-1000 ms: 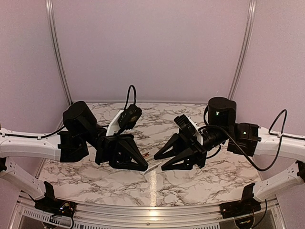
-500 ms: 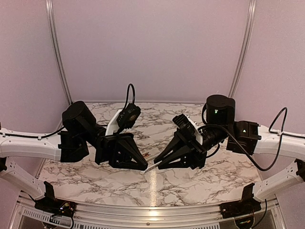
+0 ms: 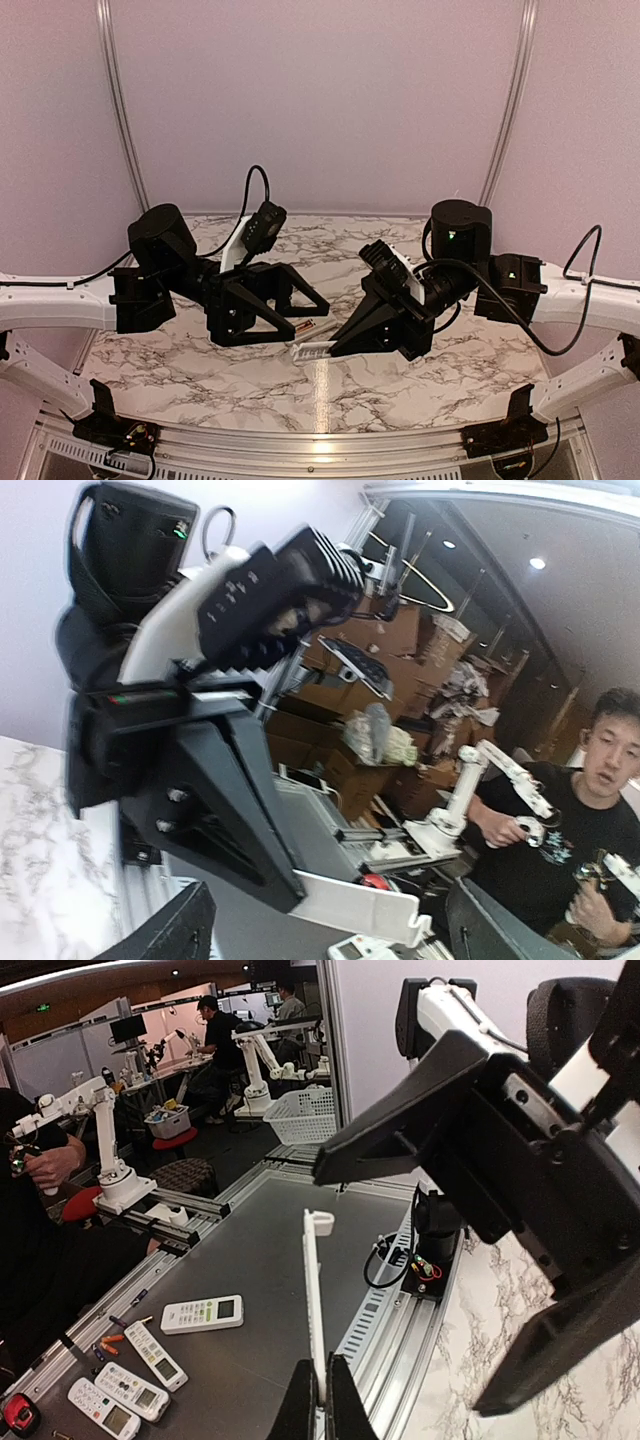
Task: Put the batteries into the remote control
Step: Pass from the left arm to the right, then pass from the right arm to the left
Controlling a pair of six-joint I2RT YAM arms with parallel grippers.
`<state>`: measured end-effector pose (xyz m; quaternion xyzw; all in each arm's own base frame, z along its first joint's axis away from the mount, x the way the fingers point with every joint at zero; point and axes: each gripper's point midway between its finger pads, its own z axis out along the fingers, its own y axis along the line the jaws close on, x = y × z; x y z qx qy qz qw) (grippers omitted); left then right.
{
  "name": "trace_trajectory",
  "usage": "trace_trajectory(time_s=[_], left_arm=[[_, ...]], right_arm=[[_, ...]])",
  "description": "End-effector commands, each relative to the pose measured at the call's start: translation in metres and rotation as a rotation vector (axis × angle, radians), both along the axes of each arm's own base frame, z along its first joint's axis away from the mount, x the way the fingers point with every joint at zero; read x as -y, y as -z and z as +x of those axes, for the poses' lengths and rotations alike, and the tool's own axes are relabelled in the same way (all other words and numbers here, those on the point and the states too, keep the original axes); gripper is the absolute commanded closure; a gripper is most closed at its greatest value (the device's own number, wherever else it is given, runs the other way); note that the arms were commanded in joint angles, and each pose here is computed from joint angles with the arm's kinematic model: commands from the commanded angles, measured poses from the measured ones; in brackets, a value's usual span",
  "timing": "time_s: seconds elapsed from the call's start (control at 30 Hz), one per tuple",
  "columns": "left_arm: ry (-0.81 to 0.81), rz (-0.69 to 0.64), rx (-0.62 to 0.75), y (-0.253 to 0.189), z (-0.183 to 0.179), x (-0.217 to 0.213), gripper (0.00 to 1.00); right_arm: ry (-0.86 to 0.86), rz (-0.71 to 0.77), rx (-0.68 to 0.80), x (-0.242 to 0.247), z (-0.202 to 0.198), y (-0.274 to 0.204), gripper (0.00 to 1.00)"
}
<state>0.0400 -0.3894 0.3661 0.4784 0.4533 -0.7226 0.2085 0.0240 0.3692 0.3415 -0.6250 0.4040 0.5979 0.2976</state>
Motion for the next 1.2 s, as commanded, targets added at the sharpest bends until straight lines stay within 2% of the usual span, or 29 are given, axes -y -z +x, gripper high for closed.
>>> trace_trajectory(time_s=[0.0, 0.13, 0.27, 0.43, 0.6, 0.7, 0.9, 1.17], left_arm=[[-0.408, 0.039, 0.179, -0.008, 0.055, -0.018, 0.06], [-0.788, 0.245, 0.411, 0.025, 0.113, -0.045, 0.05], [-0.866, 0.404, 0.643, 0.067, 0.125, -0.066, 0.10], [-0.810, 0.564, 0.897, 0.112, 0.115, -0.073, 0.15], [-0.709, 0.602, 1.066, 0.134, 0.102, -0.066, 0.19], [-0.635, 0.641, 1.128, 0.151, 0.096, -0.058, 0.22], [-0.539, 0.743, 1.225, 0.180, 0.097, -0.047, 0.34], [-0.532, 0.683, 1.255, 0.176, 0.093, -0.029, 0.41]], right_arm=[[0.064, -0.090, -0.085, -0.012, 0.018, 0.006, 1.00], [0.170, -0.249, -0.214, -0.018, 0.056, 0.047, 1.00], [0.260, -0.378, -0.343, -0.016, 0.094, 0.083, 1.00], [0.310, -0.516, -0.466, -0.016, 0.114, 0.127, 1.00], [0.255, -0.554, -0.562, -0.019, 0.110, 0.142, 1.00], [0.228, -0.571, -0.599, -0.020, 0.108, 0.148, 1.00], [0.214, -0.590, -0.621, -0.021, 0.107, 0.154, 1.00], [0.205, -0.600, -0.638, -0.022, 0.106, 0.158, 1.00]])
